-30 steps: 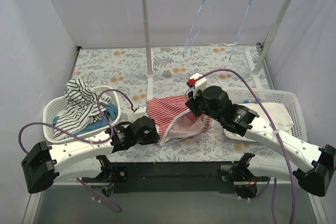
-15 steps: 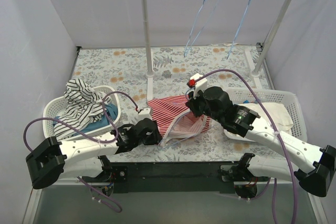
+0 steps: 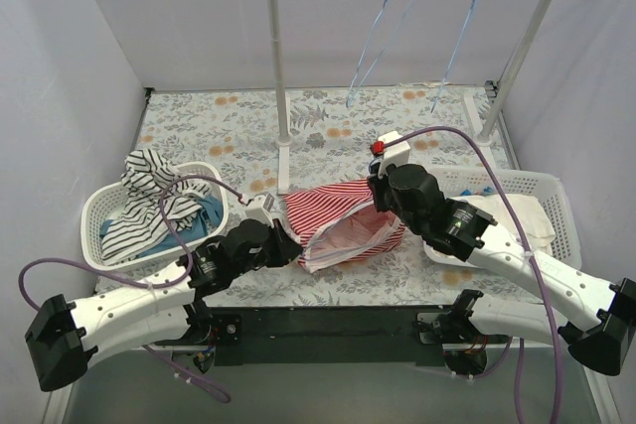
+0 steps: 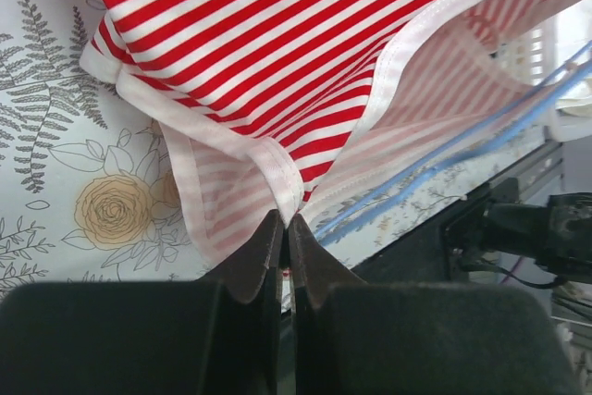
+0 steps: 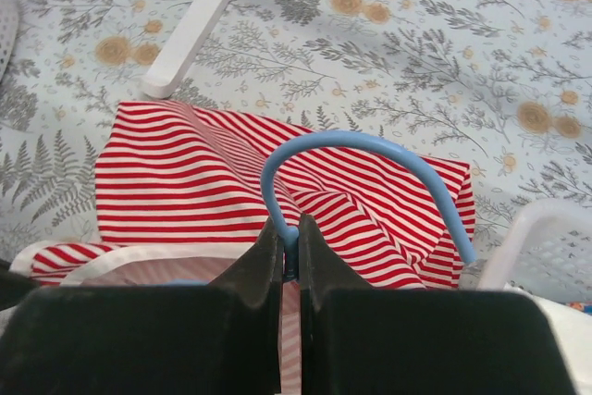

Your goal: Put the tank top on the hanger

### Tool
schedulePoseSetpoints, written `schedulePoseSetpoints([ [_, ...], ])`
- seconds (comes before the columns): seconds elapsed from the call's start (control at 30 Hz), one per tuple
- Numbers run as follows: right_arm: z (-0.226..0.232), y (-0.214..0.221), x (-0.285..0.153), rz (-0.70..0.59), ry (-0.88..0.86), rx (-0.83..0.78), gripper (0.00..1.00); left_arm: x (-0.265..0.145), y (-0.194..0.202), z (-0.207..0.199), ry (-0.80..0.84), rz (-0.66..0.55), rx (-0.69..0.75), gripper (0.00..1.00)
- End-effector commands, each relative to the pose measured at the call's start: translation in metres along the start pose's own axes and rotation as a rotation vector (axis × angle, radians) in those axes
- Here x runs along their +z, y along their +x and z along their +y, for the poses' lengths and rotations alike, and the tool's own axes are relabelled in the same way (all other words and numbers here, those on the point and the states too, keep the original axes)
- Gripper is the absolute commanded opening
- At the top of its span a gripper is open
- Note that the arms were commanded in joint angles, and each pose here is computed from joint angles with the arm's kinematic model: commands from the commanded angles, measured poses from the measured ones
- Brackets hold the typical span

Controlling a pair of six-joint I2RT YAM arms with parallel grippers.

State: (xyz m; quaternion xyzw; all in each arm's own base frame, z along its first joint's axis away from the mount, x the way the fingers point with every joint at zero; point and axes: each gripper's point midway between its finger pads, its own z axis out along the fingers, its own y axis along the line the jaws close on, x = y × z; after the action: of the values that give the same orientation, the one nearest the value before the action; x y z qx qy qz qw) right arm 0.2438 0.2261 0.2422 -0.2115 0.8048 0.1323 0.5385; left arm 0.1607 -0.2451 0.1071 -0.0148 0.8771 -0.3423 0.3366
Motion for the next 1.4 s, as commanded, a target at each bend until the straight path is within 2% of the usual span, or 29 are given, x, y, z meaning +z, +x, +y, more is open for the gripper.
schedulePoseSetpoints([
  [0.0, -0.024, -0.026, -0.006, -0.099, 0.146, 0.087, 0.01, -0.015, -0.007, -0.015, 0.089, -0.003, -0.047, 0.0],
  [0.27, -0.034, -0.036, -0.007, -0.125, 0.213, 0.111, 0.01, -0.039, -0.026, -0.041, 0.202, -0.049, -0.086, 0.0],
  [0.4, -0.022, -0.049, -0.009, -0.144, 0.149, 0.143, 0.01, -0.049, -0.043, -0.06, 0.262, -0.096, -0.108, 0.0],
  [0.6, -0.003, -0.091, -0.022, -0.221, 0.029, 0.197, 0.01, -0.065, -0.092, -0.094, 0.334, -0.246, -0.163, 0.0],
  [0.73, 0.004, -0.126, -0.037, -0.298, -0.029, 0.234, 0.01, -0.096, -0.138, -0.123, 0.407, -0.39, -0.198, 0.0],
  [0.87, 0.007, -0.13, -0.037, -0.302, -0.046, 0.245, 0.01, -0.134, -0.174, -0.143, 0.503, -0.538, -0.203, 0.0],
  [0.97, 0.013, -0.127, -0.036, -0.29, -0.074, 0.255, 0.01, -0.147, -0.184, -0.15, 0.52, -0.58, -0.165, 0.0],
  [1.03, 0.017, -0.126, -0.036, -0.286, -0.096, 0.268, 0.01, -0.146, -0.185, -0.15, 0.508, -0.578, -0.148, 0.04],
  [1.2, 0.017, -0.141, -0.045, -0.315, -0.111, 0.273, 0.01, -0.118, -0.165, -0.135, 0.381, -0.467, -0.094, 0.12],
  [1.3, 0.014, -0.147, -0.049, -0.32, -0.102, 0.261, 0.01, -0.115, -0.157, -0.12, 0.322, -0.443, -0.091, 0.3],
  [1.33, 0.014, -0.152, -0.052, -0.328, -0.105, 0.262, 0.01, -0.116, -0.158, -0.116, 0.306, -0.452, -0.093, 0.45],
  [1.37, 0.013, -0.152, -0.052, -0.327, -0.1, 0.258, 0.01, -0.118, -0.157, -0.112, 0.287, -0.448, -0.083, 0.49],
])
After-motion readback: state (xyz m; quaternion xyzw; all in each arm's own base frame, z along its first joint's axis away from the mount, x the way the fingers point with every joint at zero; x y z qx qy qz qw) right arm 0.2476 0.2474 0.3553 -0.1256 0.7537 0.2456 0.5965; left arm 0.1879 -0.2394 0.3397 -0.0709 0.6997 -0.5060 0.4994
